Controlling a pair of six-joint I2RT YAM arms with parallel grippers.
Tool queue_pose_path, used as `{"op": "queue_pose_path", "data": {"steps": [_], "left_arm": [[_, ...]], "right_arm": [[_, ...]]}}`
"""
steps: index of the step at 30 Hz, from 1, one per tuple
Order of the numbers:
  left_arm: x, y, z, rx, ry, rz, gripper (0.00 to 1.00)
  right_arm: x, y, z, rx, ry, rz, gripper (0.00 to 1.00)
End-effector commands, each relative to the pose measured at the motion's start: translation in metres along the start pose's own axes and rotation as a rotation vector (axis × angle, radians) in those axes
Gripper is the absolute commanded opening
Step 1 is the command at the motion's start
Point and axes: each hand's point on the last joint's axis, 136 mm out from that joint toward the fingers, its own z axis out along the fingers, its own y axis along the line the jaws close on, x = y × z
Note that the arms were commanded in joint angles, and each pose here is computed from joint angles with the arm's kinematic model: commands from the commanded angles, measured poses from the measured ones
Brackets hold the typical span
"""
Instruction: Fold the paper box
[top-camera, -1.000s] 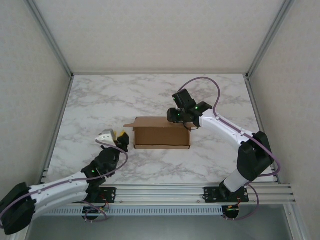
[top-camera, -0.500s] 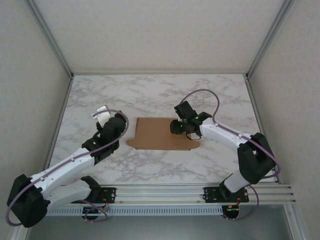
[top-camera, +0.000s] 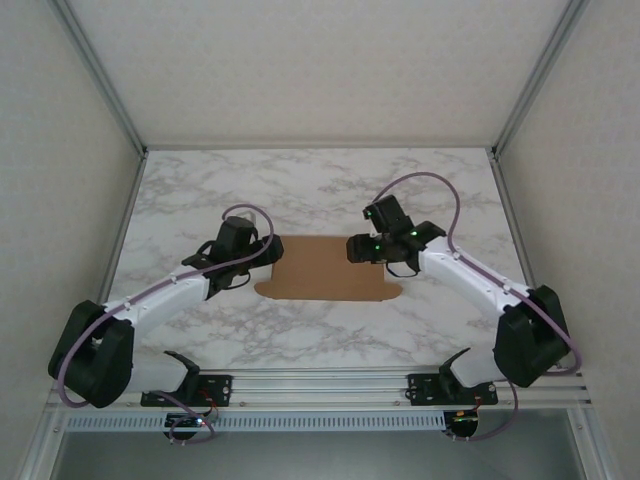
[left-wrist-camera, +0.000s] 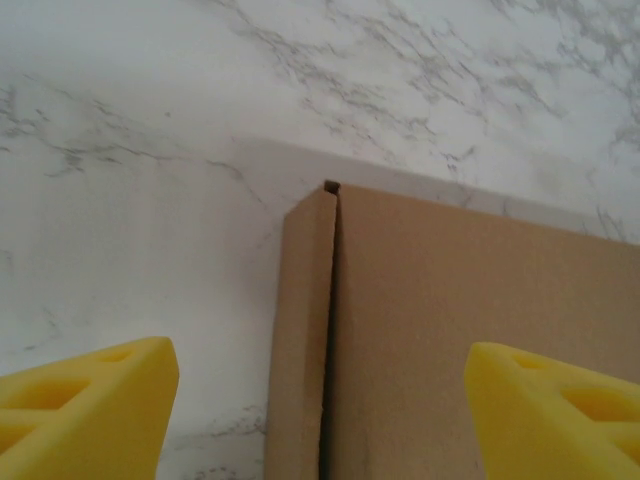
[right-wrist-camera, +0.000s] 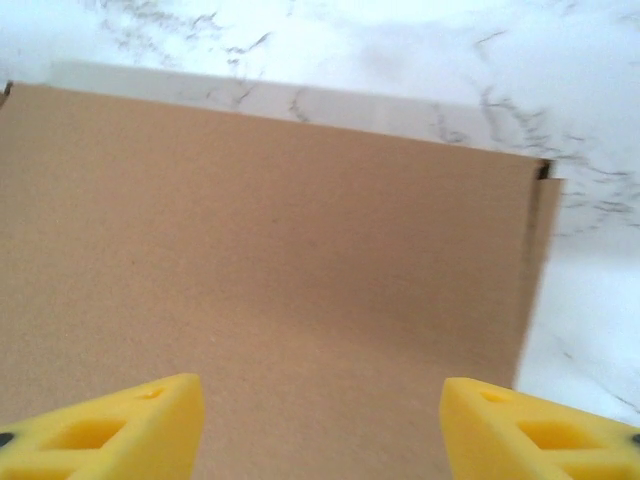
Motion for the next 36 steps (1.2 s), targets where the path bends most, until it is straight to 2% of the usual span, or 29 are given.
{"op": "queue_pose_path", "data": {"steps": [1,6,12,20,25,28,36], "left_arm": [[0.004,-0.007,0.000,0.029,0.047,0.033,0.76],[0.013,-0.003,0.005,0.017,0.079,0.005,0.76],[0.030,0.005,0.014,0.009,0.121,-0.037,0.77],[0.071,0.022,0.032,-0.059,0.195,-0.074,0.75],[0.104,0.040,0.044,-0.134,0.255,-0.065,0.72],[0.110,0.046,0.046,-0.150,0.256,-0.075,0.70],[0.103,0.043,0.044,-0.144,0.241,-0.061,0.66]], "right_arm": [[0.013,-0.024,-0.011,0.040,0.037,0.045,0.69],[0.029,-0.040,-0.004,0.046,0.088,0.082,0.72],[0.040,-0.047,0.013,0.064,0.124,0.099,0.70],[0.081,-0.070,0.055,0.145,0.232,0.157,0.54],[0.100,-0.076,0.067,0.154,0.270,0.181,0.41],[0.103,-0.076,0.068,0.147,0.276,0.188,0.37],[0.095,-0.066,0.060,0.101,0.257,0.179,0.39]]}}
